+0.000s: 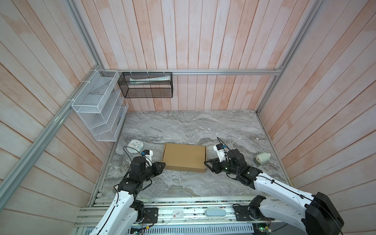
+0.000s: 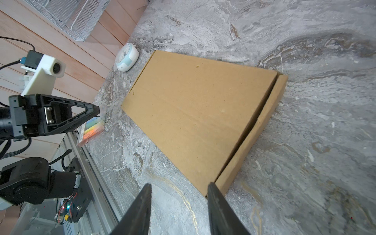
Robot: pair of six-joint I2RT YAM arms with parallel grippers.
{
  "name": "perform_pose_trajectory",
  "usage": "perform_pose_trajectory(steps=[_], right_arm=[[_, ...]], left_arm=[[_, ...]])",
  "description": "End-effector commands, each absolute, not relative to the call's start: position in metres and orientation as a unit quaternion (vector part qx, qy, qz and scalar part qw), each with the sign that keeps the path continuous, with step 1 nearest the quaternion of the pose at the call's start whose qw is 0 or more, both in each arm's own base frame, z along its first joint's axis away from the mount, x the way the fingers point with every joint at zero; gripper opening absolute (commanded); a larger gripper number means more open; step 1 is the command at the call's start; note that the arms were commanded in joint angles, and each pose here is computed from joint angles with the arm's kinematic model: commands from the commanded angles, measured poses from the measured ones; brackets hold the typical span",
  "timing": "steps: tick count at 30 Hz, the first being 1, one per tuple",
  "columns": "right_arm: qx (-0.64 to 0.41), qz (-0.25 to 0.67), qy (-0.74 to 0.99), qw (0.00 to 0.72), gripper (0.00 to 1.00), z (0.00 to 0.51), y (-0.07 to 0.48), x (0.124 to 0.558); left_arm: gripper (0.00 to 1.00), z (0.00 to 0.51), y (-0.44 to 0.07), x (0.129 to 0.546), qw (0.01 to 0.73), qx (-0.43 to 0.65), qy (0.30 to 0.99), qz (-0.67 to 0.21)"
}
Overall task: Fold the paper box
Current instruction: 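Open both grippers and release the flattened brown box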
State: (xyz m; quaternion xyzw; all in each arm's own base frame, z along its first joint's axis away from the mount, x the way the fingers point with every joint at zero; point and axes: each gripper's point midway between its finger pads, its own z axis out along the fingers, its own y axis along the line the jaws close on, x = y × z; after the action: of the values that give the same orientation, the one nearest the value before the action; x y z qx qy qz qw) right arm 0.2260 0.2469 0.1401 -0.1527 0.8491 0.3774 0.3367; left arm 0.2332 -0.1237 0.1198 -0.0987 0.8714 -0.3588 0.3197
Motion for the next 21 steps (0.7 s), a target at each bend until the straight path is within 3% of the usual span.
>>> perform_pose_trajectory(steps=[1, 8, 16, 18, 19, 21], right_arm=[[-0.160, 0.376, 0.838, 0.361, 0.48, 0.157, 0.248, 0.231], [-0.149, 0.362, 0.833, 0.391, 0.51, 0.164, 0.245, 0.242], [-0.143, 0.333, 0.819, 0.446, 0.64, 0.170, 0.234, 0.255], [-0.142, 0.329, 0.807, 0.470, 0.66, 0.174, 0.231, 0.258], [-0.134, 0.319, 0.805, 0.481, 0.70, 0.174, 0.226, 0.261], [-0.114, 0.303, 0.803, 0.500, 0.79, 0.170, 0.217, 0.266]], left_arm=[[0.28, 0.124, -0.126, 0.232, 0.320, -0.094, 0.870, -0.364], [0.49, 0.137, -0.124, 0.238, 0.328, -0.091, 0.871, -0.354], [0.69, 0.168, -0.116, 0.253, 0.372, -0.103, 0.857, -0.342], [0.82, 0.178, -0.115, 0.257, 0.382, -0.104, 0.854, -0.338], [0.98, 0.184, -0.113, 0.258, 0.388, -0.100, 0.853, -0.334], [1.00, 0.191, -0.107, 0.260, 0.398, -0.103, 0.855, -0.316]])
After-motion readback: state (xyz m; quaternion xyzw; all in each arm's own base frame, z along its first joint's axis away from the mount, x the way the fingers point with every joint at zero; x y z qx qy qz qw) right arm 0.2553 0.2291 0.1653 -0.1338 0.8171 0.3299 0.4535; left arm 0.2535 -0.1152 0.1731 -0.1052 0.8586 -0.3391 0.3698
